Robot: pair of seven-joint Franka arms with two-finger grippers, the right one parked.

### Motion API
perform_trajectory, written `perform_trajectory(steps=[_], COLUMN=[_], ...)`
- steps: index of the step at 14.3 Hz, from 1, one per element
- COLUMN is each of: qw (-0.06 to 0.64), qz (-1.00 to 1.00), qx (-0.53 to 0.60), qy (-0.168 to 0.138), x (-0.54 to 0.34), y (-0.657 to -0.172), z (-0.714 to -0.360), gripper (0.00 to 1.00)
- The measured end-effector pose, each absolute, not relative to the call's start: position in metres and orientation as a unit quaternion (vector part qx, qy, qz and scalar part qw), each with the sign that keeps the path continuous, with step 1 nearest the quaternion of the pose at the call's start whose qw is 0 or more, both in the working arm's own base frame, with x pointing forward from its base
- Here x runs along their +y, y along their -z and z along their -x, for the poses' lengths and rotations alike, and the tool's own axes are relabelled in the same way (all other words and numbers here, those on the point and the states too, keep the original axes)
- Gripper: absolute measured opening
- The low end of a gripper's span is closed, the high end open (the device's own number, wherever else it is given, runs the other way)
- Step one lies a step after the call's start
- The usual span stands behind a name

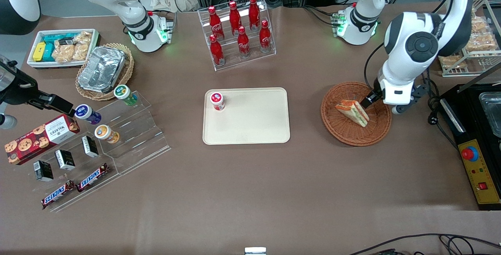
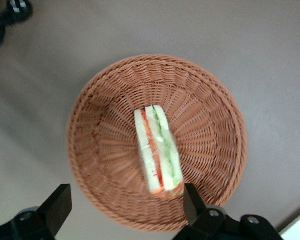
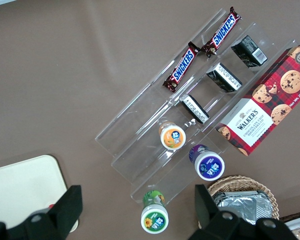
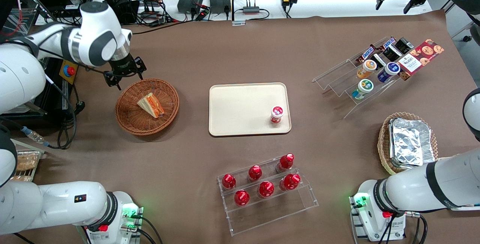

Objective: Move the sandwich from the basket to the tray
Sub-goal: 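Lower the open left gripper around the sandwich and close it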

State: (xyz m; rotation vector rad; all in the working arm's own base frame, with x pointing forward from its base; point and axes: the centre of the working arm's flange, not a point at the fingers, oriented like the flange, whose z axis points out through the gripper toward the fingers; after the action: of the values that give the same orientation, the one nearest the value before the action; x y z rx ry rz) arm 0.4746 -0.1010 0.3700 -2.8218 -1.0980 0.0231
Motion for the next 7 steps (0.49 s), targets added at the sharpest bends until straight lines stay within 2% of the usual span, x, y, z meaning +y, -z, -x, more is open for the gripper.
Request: perform_trajectory(steps=[7], qw=[0.031], qz=[0.897], qx=[-0.442], qy=[0.006], x=[-0.107], y=[-0.315], z=[-0.471], gripper=[1.0])
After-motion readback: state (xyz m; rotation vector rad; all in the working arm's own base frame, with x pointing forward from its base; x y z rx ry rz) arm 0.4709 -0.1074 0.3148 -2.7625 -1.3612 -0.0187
